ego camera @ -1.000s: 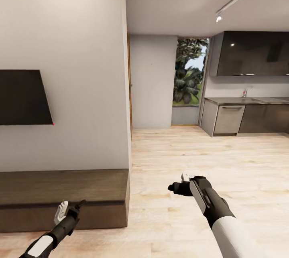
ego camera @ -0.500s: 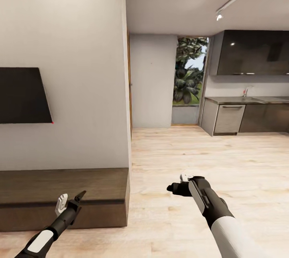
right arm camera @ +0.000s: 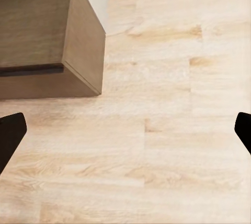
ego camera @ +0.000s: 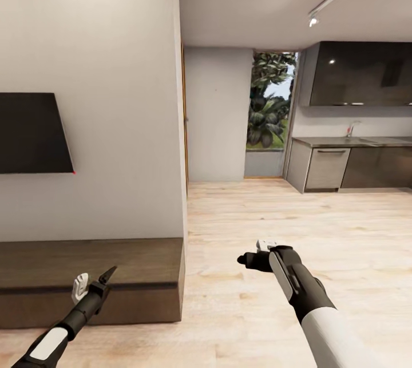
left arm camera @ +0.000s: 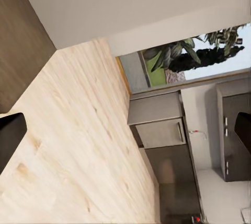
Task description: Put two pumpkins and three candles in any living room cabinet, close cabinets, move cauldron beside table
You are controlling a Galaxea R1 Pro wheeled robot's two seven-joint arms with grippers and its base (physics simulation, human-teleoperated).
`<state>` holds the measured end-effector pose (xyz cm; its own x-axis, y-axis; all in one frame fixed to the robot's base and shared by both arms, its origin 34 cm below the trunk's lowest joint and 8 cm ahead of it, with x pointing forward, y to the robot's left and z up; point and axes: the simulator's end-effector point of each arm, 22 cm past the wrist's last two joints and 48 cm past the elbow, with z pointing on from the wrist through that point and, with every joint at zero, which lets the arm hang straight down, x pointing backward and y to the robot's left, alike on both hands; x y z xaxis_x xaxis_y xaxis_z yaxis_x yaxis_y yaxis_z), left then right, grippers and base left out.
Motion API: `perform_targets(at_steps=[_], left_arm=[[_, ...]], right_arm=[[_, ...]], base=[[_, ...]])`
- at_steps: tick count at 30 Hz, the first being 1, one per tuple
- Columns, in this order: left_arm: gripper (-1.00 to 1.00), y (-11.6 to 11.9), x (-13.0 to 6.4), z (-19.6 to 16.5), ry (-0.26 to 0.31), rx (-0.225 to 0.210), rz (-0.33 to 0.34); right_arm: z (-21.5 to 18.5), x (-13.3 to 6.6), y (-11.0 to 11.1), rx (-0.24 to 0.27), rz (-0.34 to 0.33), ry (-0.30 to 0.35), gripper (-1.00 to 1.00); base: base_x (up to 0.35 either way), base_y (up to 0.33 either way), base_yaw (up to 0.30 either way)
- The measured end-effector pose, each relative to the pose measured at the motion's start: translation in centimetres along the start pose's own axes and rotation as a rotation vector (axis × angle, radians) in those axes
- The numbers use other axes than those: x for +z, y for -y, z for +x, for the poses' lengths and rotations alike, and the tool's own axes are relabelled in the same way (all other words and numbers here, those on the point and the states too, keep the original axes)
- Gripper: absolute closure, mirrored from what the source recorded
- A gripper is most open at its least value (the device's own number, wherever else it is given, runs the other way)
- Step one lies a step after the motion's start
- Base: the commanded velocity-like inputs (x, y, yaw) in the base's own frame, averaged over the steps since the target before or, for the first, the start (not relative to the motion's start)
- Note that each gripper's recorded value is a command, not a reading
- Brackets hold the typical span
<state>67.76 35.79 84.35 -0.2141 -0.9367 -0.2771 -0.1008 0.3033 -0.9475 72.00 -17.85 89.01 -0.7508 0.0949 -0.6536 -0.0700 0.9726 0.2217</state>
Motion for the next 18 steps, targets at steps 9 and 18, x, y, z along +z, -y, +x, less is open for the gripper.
perform_targets(at_steps=[9, 18], left_arm=[[-1.0, -2.2, 0.0, 1.4, -0.009, -0.026, -0.016], [-1.0, -3.9, -0.5, 3.3, -0.025, -0.068, 0.025]], right_arm=[[0.5, 0.8, 0.2, -0.003, 0.0, 0.004, -1.0], [1.4, 1.9, -1.6, -0.059, -0.017, 0.003, -1.0]], base=[[0.0, 0.0, 0.0], [0.0, 0.0, 0.0]])
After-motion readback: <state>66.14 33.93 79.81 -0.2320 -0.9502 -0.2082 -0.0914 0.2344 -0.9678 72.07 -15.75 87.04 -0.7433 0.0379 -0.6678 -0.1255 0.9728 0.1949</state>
